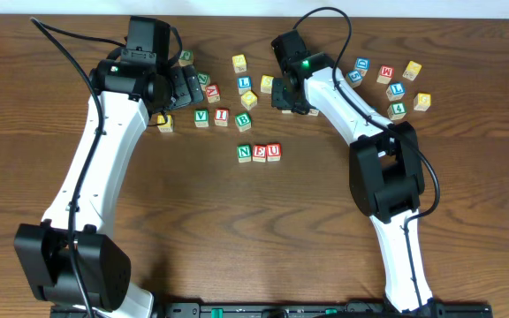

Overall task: Spell out NEURIPS
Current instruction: 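Reach the right gripper to the green R block and grasp it, then carry the green R block and lower it right of U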

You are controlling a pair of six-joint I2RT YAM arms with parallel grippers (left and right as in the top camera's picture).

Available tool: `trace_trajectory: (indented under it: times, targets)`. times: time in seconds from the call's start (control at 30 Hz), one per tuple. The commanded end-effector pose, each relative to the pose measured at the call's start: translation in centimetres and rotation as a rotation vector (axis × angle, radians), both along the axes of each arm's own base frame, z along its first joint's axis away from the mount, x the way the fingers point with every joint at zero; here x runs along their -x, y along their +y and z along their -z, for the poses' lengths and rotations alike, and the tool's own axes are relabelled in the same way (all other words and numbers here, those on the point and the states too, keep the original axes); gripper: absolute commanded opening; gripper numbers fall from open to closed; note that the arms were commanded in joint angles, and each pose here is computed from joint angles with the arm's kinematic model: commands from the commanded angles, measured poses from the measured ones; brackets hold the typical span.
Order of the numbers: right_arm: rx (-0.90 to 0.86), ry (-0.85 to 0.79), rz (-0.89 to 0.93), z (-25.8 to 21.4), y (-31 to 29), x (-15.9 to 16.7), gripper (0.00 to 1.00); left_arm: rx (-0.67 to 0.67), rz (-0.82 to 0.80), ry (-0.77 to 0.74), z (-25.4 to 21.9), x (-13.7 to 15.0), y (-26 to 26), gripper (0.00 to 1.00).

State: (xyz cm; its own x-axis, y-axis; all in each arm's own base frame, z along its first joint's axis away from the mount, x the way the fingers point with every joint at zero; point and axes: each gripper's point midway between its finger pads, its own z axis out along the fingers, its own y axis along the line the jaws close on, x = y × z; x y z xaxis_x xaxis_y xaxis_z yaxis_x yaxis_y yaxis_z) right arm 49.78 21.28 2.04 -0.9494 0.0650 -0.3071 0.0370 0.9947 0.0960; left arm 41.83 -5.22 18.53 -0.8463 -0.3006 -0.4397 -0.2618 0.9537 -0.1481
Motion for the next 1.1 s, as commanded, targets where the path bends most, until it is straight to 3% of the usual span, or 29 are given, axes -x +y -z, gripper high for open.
trace_trajectory:
  times: [0.0, 0.33, 0.6, 1.07]
  targets:
    - [-0.002, -0.046, -0.017, -3.2, 0.3, -0.1, 0.22, -0.008, -0.013, 0.029, 1.1, 0.2, 0.2, 0.98]
    - [0.02, 0.035, -0.025, -7.7, -1.3, 3.9, 0.22, -0.008, -0.013, 0.029, 1.1, 0.2, 0.2, 0.98]
    - [0.088, 0.206, -0.036, -6.0, -2.6, 8.1, 0.22, -0.008, -0.013, 0.028, 1.1, 0.2, 0.2, 0.98]
    - [0.061, 0.278, -0.077, -1.1, -0.5, 11.1, 0.22, -0.008, -0.013, 0.029, 1.1, 0.2, 0.2, 0.98]
